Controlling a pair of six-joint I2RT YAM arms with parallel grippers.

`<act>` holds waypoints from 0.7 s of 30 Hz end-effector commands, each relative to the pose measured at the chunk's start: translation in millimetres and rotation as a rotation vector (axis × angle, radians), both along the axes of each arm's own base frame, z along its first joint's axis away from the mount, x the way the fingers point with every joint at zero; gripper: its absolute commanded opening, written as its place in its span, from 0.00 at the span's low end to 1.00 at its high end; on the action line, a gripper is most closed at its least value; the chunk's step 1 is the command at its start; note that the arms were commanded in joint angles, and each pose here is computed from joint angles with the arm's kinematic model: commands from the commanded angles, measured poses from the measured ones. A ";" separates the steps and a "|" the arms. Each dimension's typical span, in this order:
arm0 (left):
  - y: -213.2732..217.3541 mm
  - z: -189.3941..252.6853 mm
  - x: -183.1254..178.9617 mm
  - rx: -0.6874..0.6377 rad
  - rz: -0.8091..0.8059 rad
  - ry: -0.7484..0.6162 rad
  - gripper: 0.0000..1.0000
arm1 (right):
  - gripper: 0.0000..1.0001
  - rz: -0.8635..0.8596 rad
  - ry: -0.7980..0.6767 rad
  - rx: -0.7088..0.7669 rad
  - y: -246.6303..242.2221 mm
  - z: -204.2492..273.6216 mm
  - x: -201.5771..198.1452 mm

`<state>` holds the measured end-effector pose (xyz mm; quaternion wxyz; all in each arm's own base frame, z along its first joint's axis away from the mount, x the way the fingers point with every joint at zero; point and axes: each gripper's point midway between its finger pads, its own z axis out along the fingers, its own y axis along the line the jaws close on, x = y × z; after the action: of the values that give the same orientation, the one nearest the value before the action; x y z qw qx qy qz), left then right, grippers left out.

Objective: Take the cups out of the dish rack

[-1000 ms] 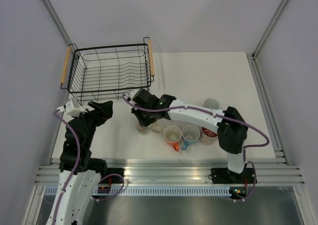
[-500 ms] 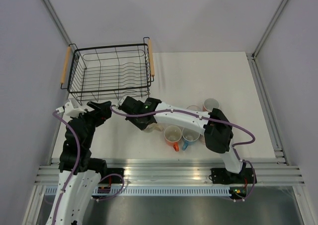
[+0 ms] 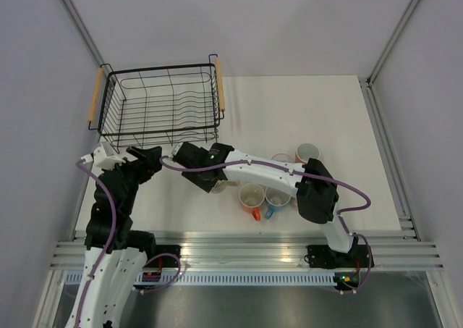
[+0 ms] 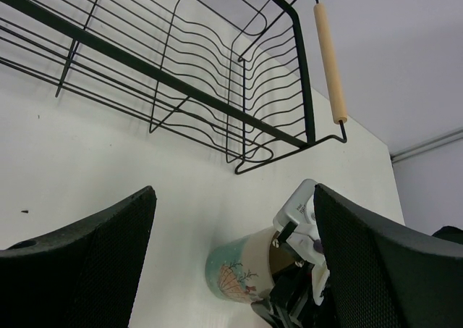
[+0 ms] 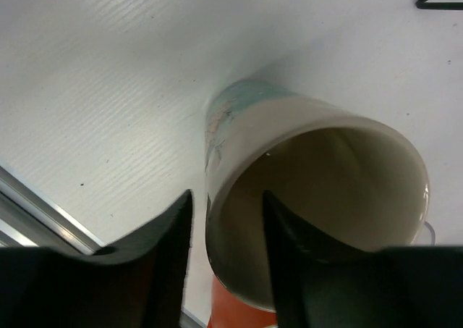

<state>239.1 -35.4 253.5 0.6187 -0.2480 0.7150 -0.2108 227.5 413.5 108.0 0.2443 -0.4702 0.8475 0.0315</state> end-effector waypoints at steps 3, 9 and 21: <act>2.7 18.2 -0.4 0.026 0.004 -0.032 0.92 | 0.63 -0.005 -0.081 0.062 -0.6 41.7 8.6; 0.4 25.4 -0.1 0.026 -0.009 -0.041 0.93 | 0.97 -0.016 -0.167 0.305 8.6 114.2 9.4; -32.4 54.3 13.7 0.142 -0.227 -0.021 1.00 | 0.98 -0.135 -0.396 0.833 -65.0 246.0 -11.5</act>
<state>250.5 -54.9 289.3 0.6116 -0.1804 0.7370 -0.2242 207.1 354.1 341.6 0.5347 -0.3247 0.7380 0.2532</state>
